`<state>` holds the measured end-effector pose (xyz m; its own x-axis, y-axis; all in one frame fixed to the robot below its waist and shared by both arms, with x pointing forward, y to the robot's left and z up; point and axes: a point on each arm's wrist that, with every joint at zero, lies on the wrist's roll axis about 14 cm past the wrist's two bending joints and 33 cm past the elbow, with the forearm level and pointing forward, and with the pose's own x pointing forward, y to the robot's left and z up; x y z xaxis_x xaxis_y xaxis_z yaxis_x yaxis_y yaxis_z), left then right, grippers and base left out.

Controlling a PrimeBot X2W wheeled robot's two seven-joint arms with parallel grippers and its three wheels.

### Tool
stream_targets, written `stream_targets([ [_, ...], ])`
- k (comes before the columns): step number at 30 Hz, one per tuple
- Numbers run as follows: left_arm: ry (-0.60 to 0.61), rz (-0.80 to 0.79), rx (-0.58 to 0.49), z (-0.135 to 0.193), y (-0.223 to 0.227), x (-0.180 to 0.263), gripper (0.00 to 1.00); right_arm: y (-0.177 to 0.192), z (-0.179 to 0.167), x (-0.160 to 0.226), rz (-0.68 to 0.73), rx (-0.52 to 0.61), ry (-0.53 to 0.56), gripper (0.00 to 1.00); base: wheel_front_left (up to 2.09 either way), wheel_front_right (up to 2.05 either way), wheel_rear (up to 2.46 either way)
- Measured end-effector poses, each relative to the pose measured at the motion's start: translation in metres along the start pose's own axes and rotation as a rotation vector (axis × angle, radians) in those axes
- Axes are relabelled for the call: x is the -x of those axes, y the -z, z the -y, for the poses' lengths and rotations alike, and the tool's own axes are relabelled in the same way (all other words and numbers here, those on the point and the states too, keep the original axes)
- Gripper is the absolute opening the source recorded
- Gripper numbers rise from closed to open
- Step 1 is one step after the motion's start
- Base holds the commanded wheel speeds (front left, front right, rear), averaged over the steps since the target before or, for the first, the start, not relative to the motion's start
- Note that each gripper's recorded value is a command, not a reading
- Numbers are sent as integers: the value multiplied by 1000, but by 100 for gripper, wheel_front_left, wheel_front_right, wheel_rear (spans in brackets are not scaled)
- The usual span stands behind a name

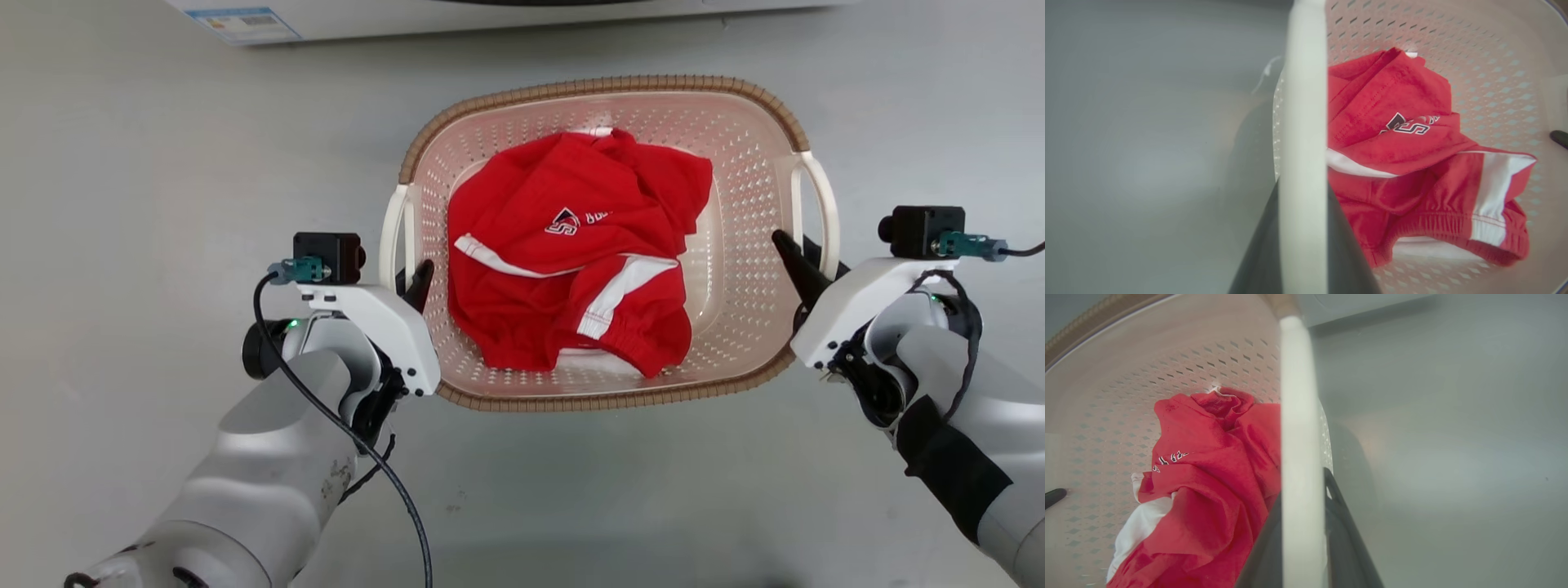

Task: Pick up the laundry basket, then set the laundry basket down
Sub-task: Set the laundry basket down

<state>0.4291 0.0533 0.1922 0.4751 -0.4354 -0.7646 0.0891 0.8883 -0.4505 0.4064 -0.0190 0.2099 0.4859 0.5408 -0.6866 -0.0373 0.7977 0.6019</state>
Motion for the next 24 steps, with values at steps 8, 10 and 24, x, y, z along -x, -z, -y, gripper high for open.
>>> stream_targets([
  [8, 8, -17, -21, -11, 4, -32, 0, 2, 25, -26, -5, -39, 18, 0, 0, 0, 0],
  [10, 6, -15, -15, -13, 5, -39, 0, 1, 31, -32, -1, -39, 17, 0, 0, 0, 0],
  [24, -22, -14, -19, -33, 12, -58, 0, -2, 43, -60, 19, -4, -3, 0, 0, 0, 0],
])
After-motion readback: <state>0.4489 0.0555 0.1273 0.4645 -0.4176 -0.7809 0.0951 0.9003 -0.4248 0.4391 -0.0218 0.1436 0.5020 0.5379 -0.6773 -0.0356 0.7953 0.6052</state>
